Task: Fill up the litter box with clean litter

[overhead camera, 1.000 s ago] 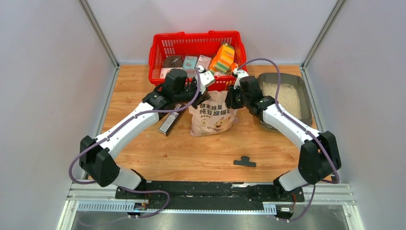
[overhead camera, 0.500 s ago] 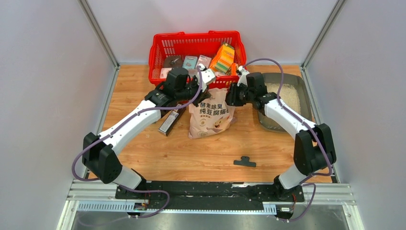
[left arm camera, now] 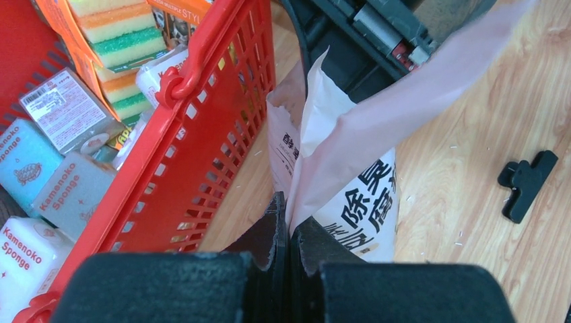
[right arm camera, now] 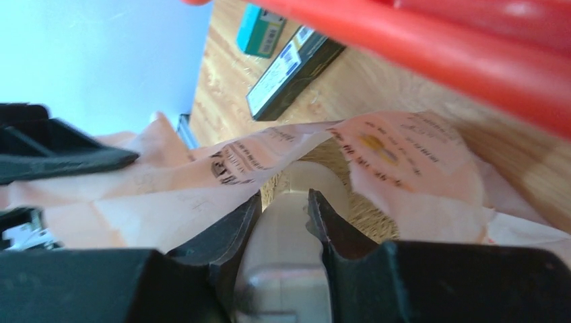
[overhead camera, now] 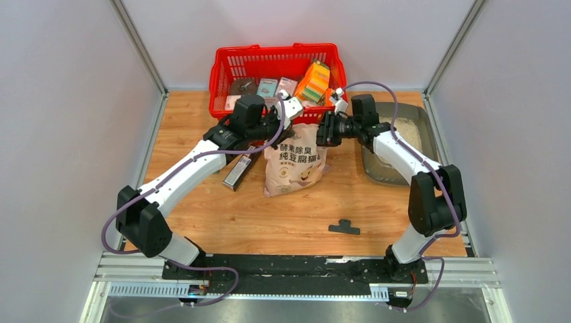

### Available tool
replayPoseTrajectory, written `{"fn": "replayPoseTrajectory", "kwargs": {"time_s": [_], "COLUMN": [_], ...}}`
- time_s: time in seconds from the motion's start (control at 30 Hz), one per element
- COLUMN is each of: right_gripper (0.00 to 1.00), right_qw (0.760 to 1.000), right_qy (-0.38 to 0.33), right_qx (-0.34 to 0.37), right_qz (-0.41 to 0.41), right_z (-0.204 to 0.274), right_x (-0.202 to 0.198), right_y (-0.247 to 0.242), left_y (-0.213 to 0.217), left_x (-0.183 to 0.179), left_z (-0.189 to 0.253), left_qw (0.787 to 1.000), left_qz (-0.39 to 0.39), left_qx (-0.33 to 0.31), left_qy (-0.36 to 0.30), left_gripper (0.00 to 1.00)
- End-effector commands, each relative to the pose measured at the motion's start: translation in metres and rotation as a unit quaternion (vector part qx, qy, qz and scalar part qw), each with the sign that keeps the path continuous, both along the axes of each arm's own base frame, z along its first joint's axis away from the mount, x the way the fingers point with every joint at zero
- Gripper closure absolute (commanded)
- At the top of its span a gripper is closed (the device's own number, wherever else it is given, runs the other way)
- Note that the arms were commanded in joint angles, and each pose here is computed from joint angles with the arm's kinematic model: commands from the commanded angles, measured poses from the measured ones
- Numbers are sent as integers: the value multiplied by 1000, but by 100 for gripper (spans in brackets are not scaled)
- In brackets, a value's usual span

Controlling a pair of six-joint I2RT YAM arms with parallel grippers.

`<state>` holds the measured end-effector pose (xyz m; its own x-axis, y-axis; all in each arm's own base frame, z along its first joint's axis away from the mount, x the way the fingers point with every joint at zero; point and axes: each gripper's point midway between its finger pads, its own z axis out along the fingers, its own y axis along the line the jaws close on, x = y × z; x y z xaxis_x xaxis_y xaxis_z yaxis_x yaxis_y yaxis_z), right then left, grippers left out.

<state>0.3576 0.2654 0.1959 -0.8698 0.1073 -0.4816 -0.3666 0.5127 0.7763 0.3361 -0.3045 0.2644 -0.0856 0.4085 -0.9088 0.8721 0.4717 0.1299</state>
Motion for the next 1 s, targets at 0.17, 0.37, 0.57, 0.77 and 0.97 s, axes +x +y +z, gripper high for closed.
{"fn": "replayPoseTrajectory", "kwargs": {"time_s": [0.17,0.37,0.57,0.77,0.97], "right_gripper": [100,100,100,100,100], "right_qw": [992,989,986,979,975], "right_qy": [88,85,81,80,73], "right_qx": [93,116,138,159,185], "right_qz": [17,-20,-57,-95,-97], "right_z": [39,61,73,77,91], "right_x": [-15,-4,1,7,6], "right_y": [-23,-48,-75,-106,-122], "left_y": [-3,3,6,9,12], "left_x": [9,-6,-17,-22,-26], "left_z": [86,85,90,88,85], "left_qw": [987,981,970,960,957], "left_qz": [-21,-56,-92,-119,-128], "left_qx": [-47,-25,-6,23,41], "left_qy": [-150,-185,-227,-251,-256], "left_gripper": [100,100,100,100,100]}}
